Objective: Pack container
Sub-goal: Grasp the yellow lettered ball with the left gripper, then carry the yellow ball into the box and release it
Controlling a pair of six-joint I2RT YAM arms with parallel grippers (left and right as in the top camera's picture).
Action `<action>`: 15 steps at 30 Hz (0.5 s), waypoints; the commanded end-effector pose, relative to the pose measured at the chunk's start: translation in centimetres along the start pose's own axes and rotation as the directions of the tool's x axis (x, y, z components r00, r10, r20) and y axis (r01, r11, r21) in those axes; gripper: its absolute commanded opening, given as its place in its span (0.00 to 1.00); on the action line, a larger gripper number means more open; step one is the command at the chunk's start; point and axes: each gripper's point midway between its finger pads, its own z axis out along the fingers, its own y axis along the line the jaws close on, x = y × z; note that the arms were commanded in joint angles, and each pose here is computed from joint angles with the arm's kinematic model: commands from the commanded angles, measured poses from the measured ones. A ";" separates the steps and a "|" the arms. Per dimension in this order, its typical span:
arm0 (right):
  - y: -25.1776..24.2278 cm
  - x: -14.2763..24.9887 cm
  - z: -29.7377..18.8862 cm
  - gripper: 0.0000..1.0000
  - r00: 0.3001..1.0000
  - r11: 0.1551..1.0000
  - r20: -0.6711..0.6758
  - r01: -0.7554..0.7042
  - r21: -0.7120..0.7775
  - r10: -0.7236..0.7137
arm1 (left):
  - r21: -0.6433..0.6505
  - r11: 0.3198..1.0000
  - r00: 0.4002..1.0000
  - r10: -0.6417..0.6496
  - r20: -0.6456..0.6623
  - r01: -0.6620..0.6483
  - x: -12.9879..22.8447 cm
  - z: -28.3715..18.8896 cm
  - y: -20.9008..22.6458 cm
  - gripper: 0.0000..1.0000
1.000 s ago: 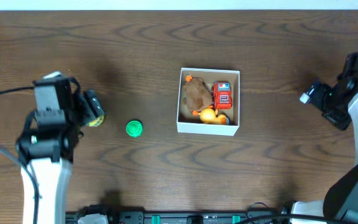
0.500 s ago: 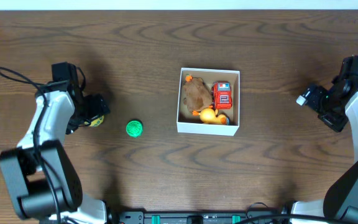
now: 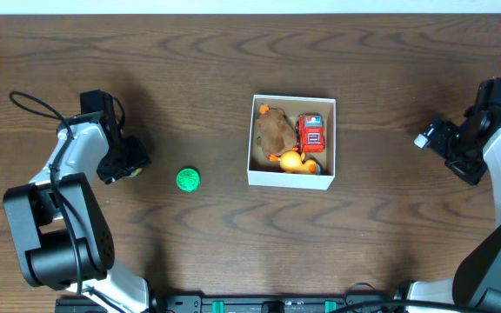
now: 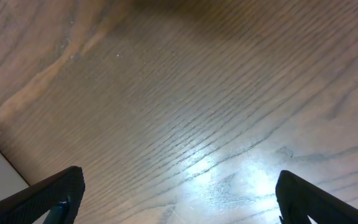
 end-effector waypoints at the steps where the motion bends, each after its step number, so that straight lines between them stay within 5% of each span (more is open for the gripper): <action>1: 0.1 0.0 -0.2 0.99 1.000 1.000 0.004 0.020 -0.007 -0.020 | 0.012 1.000 0.999 0.008 0.046 -0.009 -1.0 -1.1 -0.2 0.54; 8: 0.1 0.0 -0.2 0.99 1.000 1.000 0.004 0.020 -0.007 -0.020 | 0.046 0.999 0.988 0.021 0.154 -0.028 -1.9 -4.9 -1.1 0.48; 15: 0.2 -0.1 -0.2 0.99 1.000 1.000 0.008 0.020 -0.008 -0.020 | 0.209 0.947 0.891 0.136 0.433 -0.246 -1.0 -16.5 -8.3 0.45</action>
